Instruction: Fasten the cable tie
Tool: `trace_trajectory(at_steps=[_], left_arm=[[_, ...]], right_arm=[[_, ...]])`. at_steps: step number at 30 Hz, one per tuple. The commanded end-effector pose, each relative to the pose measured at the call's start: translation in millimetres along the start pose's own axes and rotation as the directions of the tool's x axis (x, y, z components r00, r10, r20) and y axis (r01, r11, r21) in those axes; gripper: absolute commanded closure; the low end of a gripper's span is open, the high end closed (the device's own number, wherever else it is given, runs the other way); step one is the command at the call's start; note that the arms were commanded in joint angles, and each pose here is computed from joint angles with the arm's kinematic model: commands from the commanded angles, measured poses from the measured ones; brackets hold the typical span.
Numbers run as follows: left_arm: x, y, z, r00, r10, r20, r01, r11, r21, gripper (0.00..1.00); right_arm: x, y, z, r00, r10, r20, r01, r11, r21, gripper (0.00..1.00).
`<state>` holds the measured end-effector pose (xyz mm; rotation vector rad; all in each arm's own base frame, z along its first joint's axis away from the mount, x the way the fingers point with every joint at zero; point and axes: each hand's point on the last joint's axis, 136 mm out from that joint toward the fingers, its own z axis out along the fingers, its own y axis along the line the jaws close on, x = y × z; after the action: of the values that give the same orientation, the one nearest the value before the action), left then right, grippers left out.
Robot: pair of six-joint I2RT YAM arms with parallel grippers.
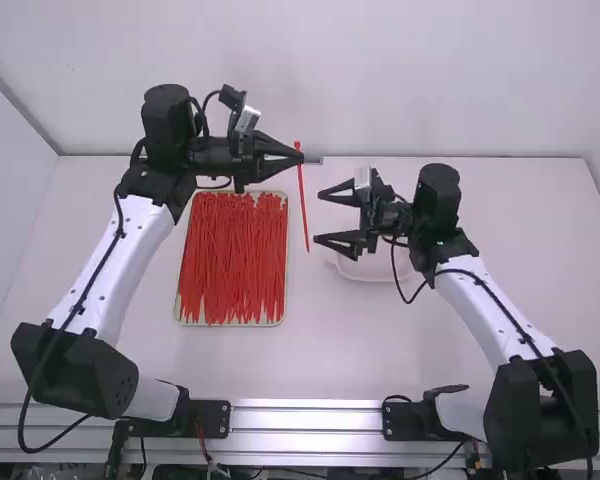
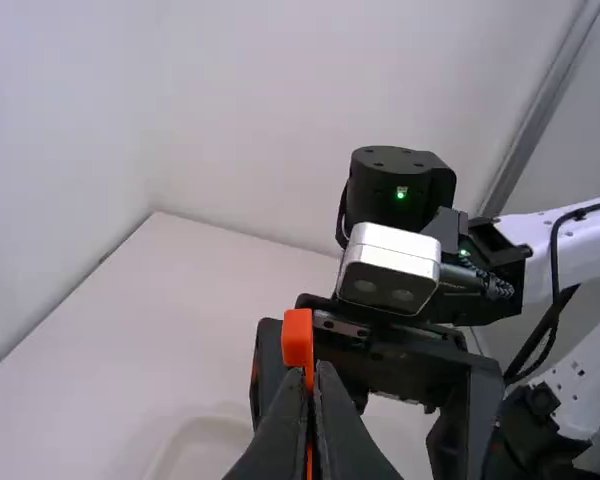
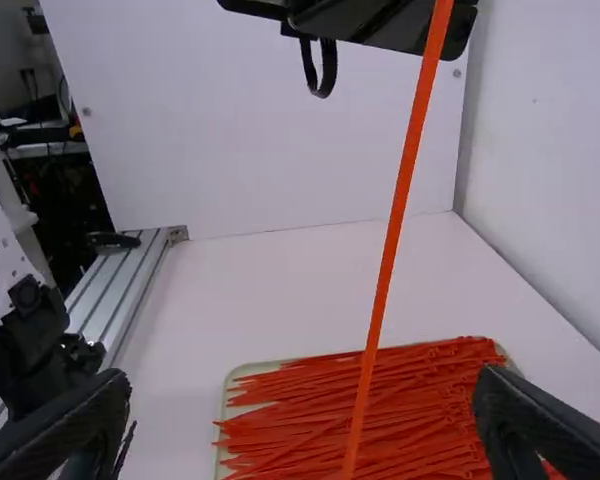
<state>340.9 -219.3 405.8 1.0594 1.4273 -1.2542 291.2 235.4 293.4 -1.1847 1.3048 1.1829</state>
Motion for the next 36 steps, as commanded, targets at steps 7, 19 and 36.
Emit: trace_trajectory(at_steps=[7, 19, 36], left_arm=[[3, -11, 3, 1.0, -0.006, -0.004, 0.006, 0.998, 0.065, 0.99], [22, -12, 17, 1.0, -0.002, -0.02, 0.003, 0.997, 0.079, 0.99], [25, -12, 19, 1.0, 0.019, -0.011, -0.018, 0.996, 0.09, 0.99]], right_arm=[[-14, -2, 0, 0.999, -0.041, 0.013, 0.041, 0.999, 0.001, 0.12], [-28, -3, -1, 0.998, -0.048, 0.045, 0.047, 0.999, 0.005, 0.12], [-30, -7, -1, 0.998, -0.039, 0.05, 0.038, 0.999, 0.027, 0.14]])
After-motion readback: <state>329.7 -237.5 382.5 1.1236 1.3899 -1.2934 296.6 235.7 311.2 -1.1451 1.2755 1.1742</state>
